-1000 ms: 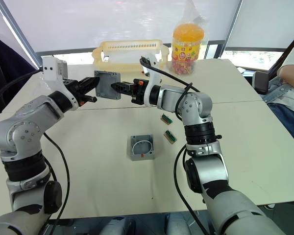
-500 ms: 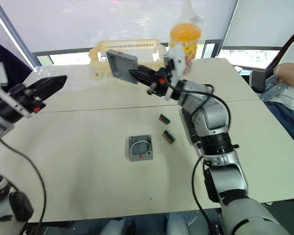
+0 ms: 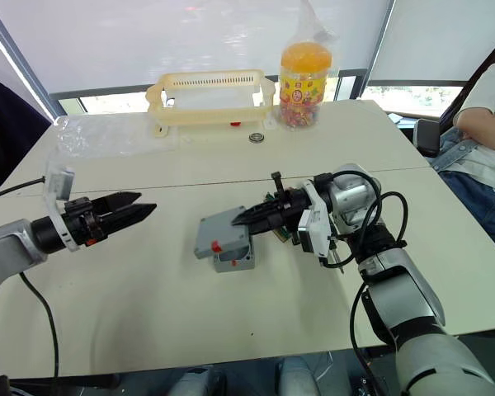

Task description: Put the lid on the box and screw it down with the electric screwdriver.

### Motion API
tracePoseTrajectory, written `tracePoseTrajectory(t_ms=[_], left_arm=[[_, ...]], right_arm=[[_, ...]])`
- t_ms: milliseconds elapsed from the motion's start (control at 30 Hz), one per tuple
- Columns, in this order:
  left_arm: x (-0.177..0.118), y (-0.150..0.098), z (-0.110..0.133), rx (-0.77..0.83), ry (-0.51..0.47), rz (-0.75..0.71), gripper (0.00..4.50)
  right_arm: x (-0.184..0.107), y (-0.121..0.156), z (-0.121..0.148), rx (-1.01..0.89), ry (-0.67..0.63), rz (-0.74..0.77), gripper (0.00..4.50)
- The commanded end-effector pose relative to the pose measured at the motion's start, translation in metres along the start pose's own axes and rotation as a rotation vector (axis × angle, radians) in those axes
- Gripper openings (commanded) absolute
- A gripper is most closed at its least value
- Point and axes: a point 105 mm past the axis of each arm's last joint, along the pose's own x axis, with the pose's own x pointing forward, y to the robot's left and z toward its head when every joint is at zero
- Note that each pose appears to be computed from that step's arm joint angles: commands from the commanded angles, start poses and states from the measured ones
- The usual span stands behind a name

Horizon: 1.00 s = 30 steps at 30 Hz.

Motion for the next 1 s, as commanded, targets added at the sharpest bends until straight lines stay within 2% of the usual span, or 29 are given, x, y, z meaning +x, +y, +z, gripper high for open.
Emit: tracePoseTrajectory(t_ms=[33,133,267,467,1000], left_arm=[[0.000,-0.012,0.004,0.098,0.002,-0.036,4.34],[0.002,-0.021,-0.001,0.132,0.034,-0.068,4.34],[0.005,-0.025,-0.014,0.206,0.102,-0.098,4.34],[0.010,-0.030,-0.021,0.322,0.172,-0.180,4.34],[0.013,-0.019,-0.026,0.341,0.207,-0.198,4.34]], right_arm=[[0.002,-0.012,-0.001,-0.115,-0.003,-0.048,0.16],[0.008,-0.007,-0.001,-0.139,-0.008,-0.053,0.16],[0.013,0.004,-0.002,-0.096,-0.007,-0.053,0.16],[0.016,0.013,-0.010,-0.032,0.024,-0.050,0.16],[0.026,0.024,-0.022,-0.005,0.089,0.014,0.16]])
